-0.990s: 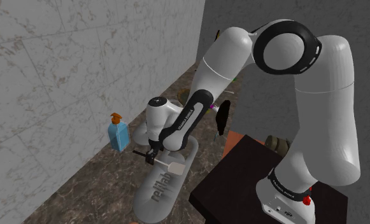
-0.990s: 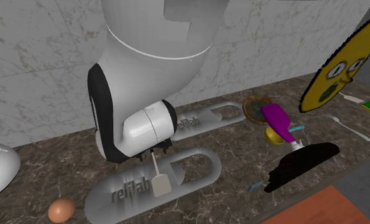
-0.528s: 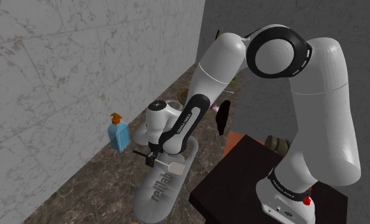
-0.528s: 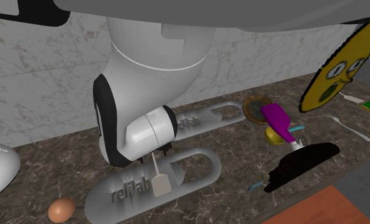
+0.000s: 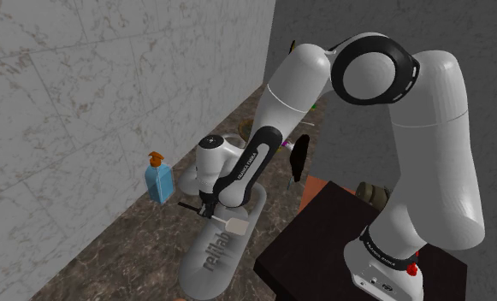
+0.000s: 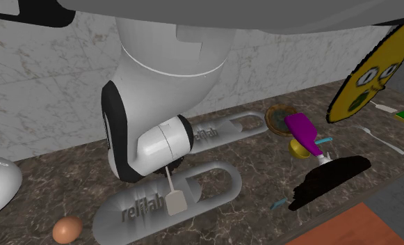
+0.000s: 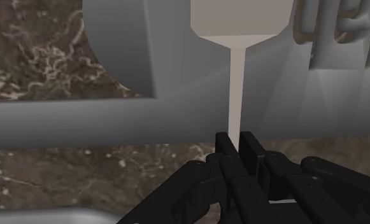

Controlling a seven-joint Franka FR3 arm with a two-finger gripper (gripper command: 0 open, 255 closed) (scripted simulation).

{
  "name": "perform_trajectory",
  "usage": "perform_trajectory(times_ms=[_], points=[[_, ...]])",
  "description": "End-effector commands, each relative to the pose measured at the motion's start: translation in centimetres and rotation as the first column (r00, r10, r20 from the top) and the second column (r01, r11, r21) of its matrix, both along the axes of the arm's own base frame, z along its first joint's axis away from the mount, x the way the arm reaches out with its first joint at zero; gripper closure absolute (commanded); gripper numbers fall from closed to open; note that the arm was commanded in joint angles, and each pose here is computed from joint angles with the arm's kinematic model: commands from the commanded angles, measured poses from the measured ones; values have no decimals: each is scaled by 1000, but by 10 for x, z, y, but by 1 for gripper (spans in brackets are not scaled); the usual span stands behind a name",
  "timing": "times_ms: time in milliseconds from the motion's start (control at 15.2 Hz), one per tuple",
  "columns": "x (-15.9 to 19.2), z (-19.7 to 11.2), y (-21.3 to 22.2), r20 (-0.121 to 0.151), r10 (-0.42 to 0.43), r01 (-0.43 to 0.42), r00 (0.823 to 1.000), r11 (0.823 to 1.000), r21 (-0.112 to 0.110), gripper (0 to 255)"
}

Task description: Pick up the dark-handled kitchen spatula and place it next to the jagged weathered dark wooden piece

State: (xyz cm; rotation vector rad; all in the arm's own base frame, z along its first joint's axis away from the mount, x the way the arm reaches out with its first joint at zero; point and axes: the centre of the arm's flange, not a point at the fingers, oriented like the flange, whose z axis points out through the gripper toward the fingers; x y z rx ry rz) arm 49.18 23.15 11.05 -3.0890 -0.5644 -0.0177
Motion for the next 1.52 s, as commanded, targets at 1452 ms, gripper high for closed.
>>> perform_trajectory(times_ms=[1452], points=[[0,89,0,-2,0,0,1000,1000,-1,255]])
